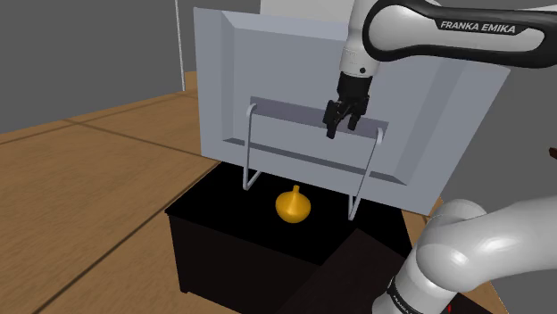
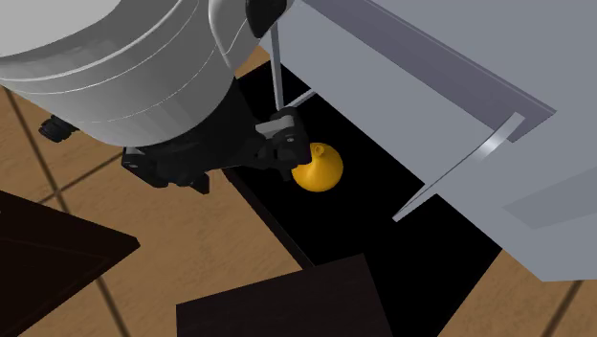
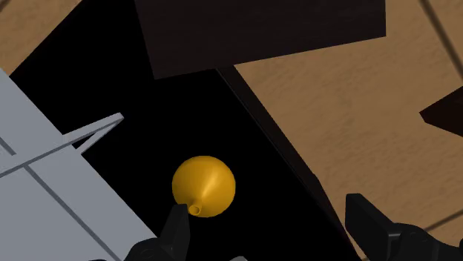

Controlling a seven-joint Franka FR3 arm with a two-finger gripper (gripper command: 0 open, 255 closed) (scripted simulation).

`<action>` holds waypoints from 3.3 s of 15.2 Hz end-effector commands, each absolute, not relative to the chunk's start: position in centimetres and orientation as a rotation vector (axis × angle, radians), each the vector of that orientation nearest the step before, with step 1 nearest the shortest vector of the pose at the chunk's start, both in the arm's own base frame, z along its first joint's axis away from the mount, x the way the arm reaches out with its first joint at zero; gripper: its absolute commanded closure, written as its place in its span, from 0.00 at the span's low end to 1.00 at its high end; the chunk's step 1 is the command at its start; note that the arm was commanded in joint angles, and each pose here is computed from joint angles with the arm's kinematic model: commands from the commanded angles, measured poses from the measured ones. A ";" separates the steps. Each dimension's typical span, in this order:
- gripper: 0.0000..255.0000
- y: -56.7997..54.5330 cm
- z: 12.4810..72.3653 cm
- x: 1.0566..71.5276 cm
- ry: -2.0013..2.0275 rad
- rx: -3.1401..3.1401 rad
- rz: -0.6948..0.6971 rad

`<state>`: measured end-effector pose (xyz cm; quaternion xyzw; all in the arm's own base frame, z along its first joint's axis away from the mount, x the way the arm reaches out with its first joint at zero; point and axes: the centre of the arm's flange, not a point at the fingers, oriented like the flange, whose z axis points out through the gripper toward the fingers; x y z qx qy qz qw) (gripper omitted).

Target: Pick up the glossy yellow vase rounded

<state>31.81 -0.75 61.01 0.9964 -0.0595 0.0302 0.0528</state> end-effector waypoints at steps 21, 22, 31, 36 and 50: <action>0.00 -12.5 41.1 45.9 -0.184 3.093 0.022; 0.00 -13.1 40.1 46.6 -0.184 3.096 0.018; 0.00 -17.9 30.7 52.6 -0.186 3.124 -0.014; 0.00 -20.5 25.3 55.9 -0.187 3.140 -0.033; 1.00 -22.0 18.3 57.8 -0.187 3.149 -0.043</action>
